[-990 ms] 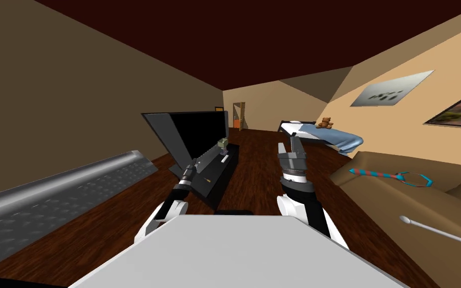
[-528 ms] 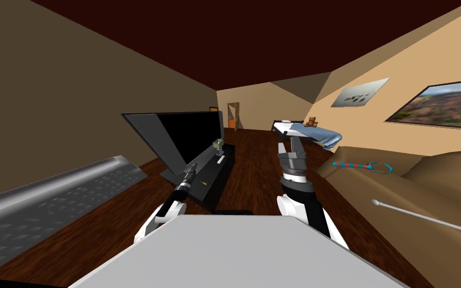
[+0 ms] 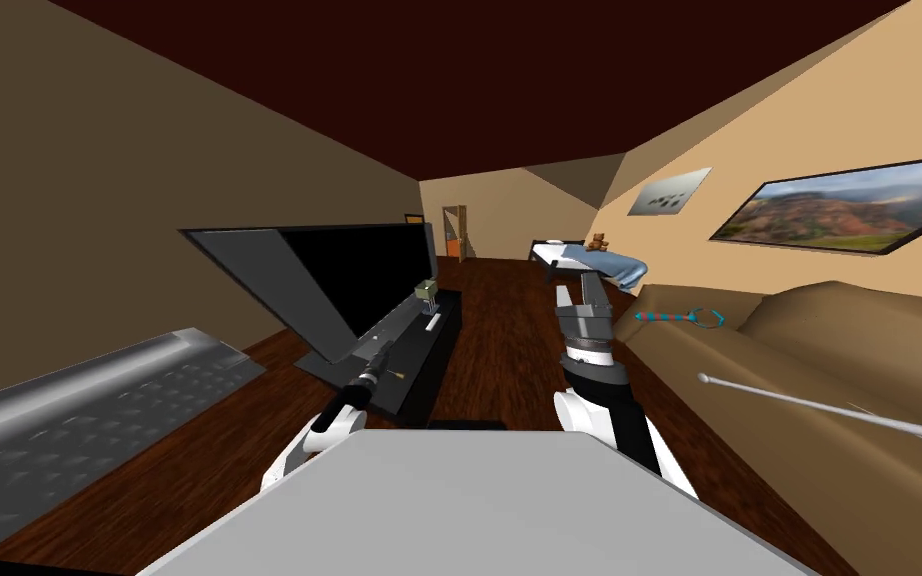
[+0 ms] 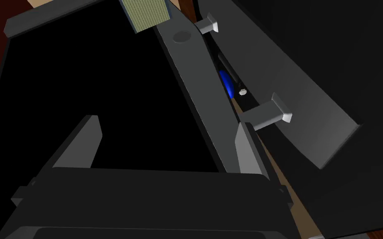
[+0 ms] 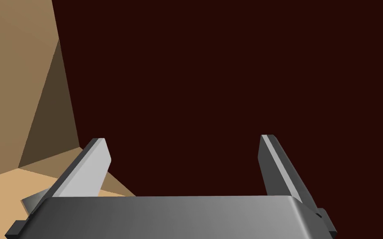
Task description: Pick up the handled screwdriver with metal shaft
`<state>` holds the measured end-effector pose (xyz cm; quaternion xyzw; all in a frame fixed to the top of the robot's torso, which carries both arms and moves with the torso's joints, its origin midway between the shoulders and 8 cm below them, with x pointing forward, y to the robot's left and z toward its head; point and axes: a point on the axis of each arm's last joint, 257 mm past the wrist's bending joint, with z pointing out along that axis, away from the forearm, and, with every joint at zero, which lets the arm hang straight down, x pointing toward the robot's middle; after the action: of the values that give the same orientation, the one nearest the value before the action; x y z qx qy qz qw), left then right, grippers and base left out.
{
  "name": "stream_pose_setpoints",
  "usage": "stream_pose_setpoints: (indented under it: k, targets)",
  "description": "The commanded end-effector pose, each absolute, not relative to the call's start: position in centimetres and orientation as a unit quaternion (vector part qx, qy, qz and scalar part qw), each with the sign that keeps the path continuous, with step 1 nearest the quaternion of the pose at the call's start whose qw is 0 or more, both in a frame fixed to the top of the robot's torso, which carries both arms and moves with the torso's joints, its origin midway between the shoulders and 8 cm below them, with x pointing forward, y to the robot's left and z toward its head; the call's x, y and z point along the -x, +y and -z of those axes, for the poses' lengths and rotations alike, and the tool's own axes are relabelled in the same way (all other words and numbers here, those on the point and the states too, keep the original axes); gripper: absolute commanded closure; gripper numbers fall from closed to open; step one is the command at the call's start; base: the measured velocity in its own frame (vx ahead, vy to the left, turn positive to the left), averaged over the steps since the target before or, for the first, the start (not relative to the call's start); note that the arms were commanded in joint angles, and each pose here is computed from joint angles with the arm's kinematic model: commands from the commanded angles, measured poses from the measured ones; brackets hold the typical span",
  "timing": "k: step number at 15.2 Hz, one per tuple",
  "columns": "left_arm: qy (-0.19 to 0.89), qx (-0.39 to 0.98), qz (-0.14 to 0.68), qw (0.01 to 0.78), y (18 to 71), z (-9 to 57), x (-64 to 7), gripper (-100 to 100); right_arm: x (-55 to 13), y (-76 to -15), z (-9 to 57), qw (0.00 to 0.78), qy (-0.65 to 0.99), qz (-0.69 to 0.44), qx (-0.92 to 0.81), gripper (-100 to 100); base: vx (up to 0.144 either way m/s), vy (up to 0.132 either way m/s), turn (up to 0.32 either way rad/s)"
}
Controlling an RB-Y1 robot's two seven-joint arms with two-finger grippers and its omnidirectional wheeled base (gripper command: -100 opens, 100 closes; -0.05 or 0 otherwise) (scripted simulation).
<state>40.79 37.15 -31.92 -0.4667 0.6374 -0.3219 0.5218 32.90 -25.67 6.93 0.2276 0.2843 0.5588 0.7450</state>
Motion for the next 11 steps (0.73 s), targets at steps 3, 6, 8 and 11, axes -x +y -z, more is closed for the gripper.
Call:
stream_pose_setpoints:
  k: [3,6,8,11]
  targets:
    - [0.665,0.502,0.280,0.477,39.3,36.5,-39.3,-100,-32.9,-25.7,-6.9,0.745,0.284,-0.559,-0.228,0,0.031,0.005,-0.194]
    - [0.680,0.525,0.251,0.445,40.6,39.6,-37.8,-100,-32.9,-25.7,-6.9,0.745,0.284,-0.559,-0.228,0,0.032,0.009,-0.137]
    - [0.684,0.529,0.246,0.438,40.6,40.1,-37.5,-100,-32.9,-25.7,-6.9,0.745,0.284,-0.559,-0.228,0,0.029,0.010,-0.109]
    - [0.693,0.548,0.225,0.411,41.6,42.3,-36.2,-100,-32.9,-25.7,-6.9,0.745,0.284,-0.559,-0.228,0,0.028,0.016,-0.135]
